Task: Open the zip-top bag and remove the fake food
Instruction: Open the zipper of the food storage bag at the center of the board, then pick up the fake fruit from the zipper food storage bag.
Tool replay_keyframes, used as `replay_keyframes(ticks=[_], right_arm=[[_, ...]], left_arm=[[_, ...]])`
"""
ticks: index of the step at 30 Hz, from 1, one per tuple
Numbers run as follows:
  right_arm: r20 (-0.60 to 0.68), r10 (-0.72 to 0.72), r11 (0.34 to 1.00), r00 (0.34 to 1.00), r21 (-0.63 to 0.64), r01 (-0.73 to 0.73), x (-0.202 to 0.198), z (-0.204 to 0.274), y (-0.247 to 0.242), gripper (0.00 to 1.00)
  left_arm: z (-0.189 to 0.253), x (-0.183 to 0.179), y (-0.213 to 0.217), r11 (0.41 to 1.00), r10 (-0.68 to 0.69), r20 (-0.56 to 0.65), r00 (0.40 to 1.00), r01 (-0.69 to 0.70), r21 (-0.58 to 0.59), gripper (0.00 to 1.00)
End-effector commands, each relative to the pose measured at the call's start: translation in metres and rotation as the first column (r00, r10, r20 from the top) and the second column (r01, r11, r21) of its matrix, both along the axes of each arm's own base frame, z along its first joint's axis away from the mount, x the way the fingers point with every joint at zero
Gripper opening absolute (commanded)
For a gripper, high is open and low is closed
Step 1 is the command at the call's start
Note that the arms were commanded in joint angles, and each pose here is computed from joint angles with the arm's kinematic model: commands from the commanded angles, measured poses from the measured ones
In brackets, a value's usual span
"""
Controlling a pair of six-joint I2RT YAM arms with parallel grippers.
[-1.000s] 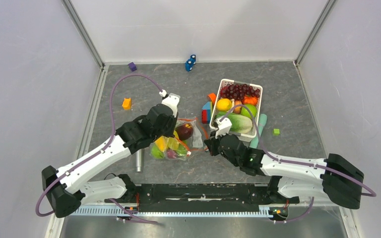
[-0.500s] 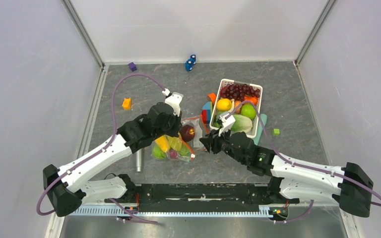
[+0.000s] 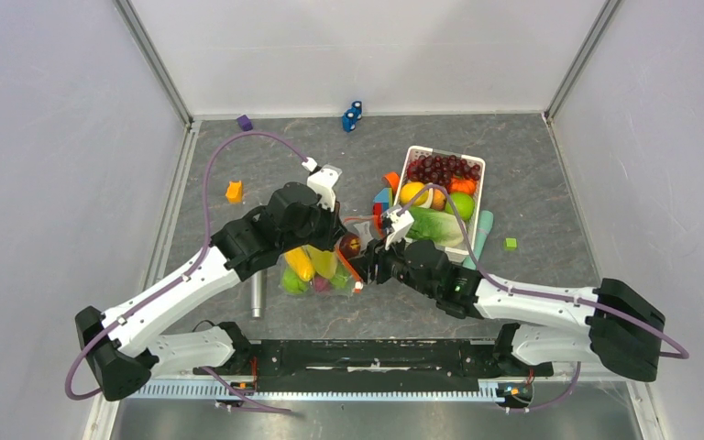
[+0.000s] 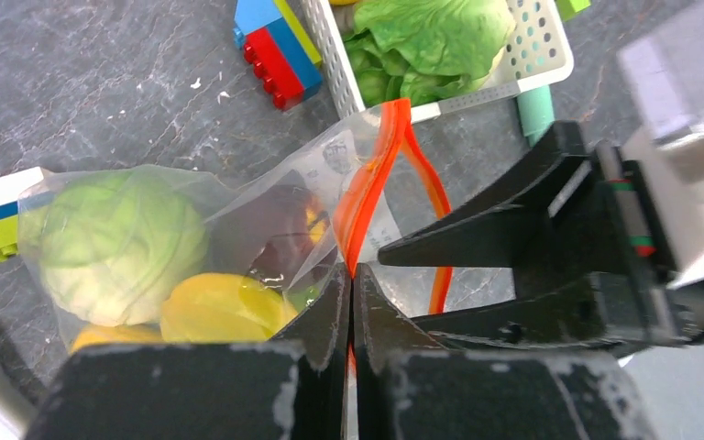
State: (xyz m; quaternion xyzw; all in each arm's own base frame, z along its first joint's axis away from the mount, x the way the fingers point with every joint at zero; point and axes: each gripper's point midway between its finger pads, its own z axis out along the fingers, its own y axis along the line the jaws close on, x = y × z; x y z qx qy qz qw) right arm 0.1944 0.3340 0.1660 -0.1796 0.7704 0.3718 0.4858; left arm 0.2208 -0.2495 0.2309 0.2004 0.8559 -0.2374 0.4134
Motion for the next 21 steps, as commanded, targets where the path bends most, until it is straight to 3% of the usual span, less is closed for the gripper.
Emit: replay_keyframes(ticks=[1, 9, 21], right_arm=[[-0.015, -0.009, 0.993, 1.0, 0.118, 0.01, 0.004, 0.008, 0.009, 0.54], [-0.091, -0.089, 0.982, 0.992, 0.159, 0.103, 0.016, -0.012, -0.004, 0.6], [-0.2, -0.08, 0.956, 0.977, 0.263, 0.132, 0.035, -0.006, 0.015, 0.82]], left_arm=[[0.039, -0.006, -0.012, 0.992, -0.027, 0.022, 0.999, 0.03, -0.126, 0.02], [0.03, -0.008, -0.007, 0.993, -0.006, 0.001, 1.0, 0.006, -0.121, 0.02], [0.023, -0.012, -0.008, 0.993, -0.017, -0.023, 1.0, 0.014, -0.121, 0.02]])
